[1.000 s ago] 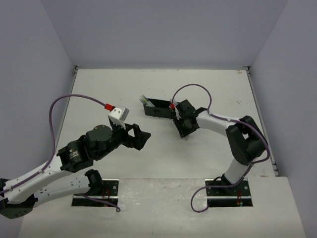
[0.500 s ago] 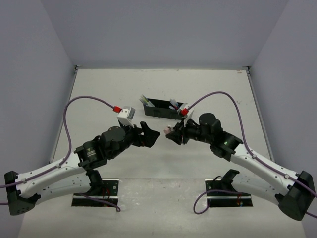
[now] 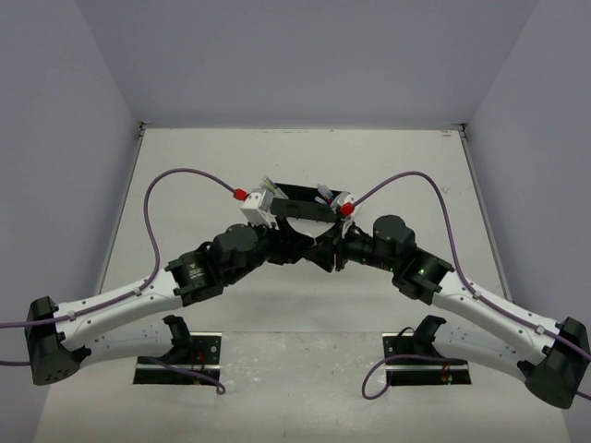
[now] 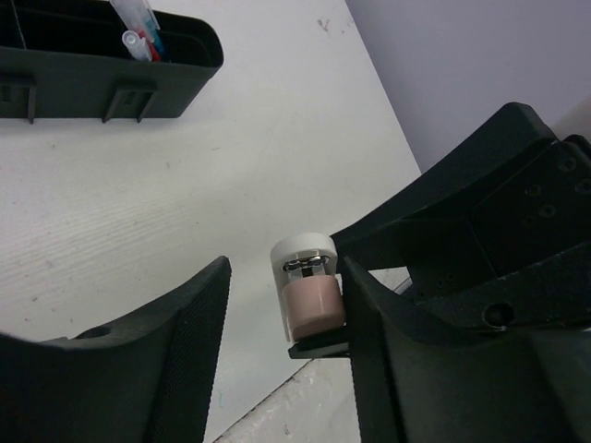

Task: Sort the stationery into containers
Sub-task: Pick up the stapler from the center of the board, then place the stapler in the storage box.

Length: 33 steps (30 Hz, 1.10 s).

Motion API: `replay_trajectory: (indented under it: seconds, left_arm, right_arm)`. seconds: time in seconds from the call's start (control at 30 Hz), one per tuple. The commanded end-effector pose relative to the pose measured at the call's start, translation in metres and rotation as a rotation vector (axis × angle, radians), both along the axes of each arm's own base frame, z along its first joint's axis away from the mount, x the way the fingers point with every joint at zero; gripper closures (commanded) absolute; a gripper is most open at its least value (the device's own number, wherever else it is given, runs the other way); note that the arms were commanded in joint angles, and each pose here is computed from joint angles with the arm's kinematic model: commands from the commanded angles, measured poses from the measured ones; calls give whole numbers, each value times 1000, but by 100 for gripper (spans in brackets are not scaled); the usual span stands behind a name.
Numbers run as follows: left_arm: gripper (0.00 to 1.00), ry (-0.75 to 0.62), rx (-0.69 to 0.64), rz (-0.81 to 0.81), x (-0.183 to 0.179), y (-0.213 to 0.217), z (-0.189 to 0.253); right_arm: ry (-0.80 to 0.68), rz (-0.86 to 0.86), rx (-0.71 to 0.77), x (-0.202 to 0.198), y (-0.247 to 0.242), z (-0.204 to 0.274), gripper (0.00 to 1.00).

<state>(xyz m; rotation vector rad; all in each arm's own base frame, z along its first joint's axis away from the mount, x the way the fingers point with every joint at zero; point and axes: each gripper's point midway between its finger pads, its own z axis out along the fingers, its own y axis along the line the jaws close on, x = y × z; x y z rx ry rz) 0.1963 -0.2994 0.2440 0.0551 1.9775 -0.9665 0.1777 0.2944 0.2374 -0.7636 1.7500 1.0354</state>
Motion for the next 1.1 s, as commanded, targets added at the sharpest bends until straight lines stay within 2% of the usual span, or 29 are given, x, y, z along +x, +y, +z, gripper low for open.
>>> replay_trajectory:
  seconds: [0.0, 0.07, 0.2, 0.23, 0.27, 0.3, 0.33, 0.43, 0.47, 0.53, 0.6, 0.7, 0.83, 0.93, 0.97, 1.0, 1.07]
  left_arm:
    - [51, -36, -63, -6, 5, -9, 26]
    - [58, -44, -81, -59, 1, -20, 31]
    - [96, -65, -138, -202, -12, -42, 39]
    - [100, -61, -140, -226, -14, -46, 38]
    - [100, -56, -137, -234, -12, -47, 36]
    - [100, -50, -129, -232, -9, -48, 33]
    - [100, -46, -120, -222, -4, -46, 30]
    - [100, -52, -92, -121, 27, -29, 25]
    - [100, -64, -75, -95, 36, -23, 25]
    - [100, -94, -43, -35, 55, -11, 29]
    - [100, -145, 7, 131, 93, 14, 37]
    - [100, -211, 57, 251, 125, 22, 41]
    - [100, -277, 111, 309, 159, 15, 41]
    - [100, -382, 158, 223, 181, -6, 39]
    - [100, -411, 161, 160, 182, -17, 38]
    - [100, -488, 226, 51, 183, -30, 33]
    - [100, -579, 302, -63, 184, -37, 25]
  right_arm:
    - [-63, 28, 83, -1, 11, 32, 100]
    - [-69, 18, 86, 2, 12, 34, 100]
    - [-71, -42, 83, 14, 11, 35, 100]
    - [-69, -65, 80, 17, 9, 34, 100]
    - [-64, -90, 76, 21, 7, 32, 95]
    - [-55, -114, 73, 24, 6, 29, 87]
    - [-47, -141, 68, 28, 3, 26, 74]
    - [-15, -224, 23, 37, -7, 11, 5]
    - [-6, -299, 2, 45, -16, 5, 1]
    - [12, -408, -47, 54, -34, -7, 1]
    - [42, -563, -121, 59, -69, -28, 1]
    - [52, -757, -80, 62, -109, -23, 1]
    - [58, -771, -8, 52, -121, -23, 1]
    - [58, -744, -10, 45, -123, -24, 1]
    - [55, -737, 0, 43, -124, -21, 1]
    - [51, -731, 4, 39, -127, -19, 1]
    - [46, -724, 20, 34, -131, -15, 1]
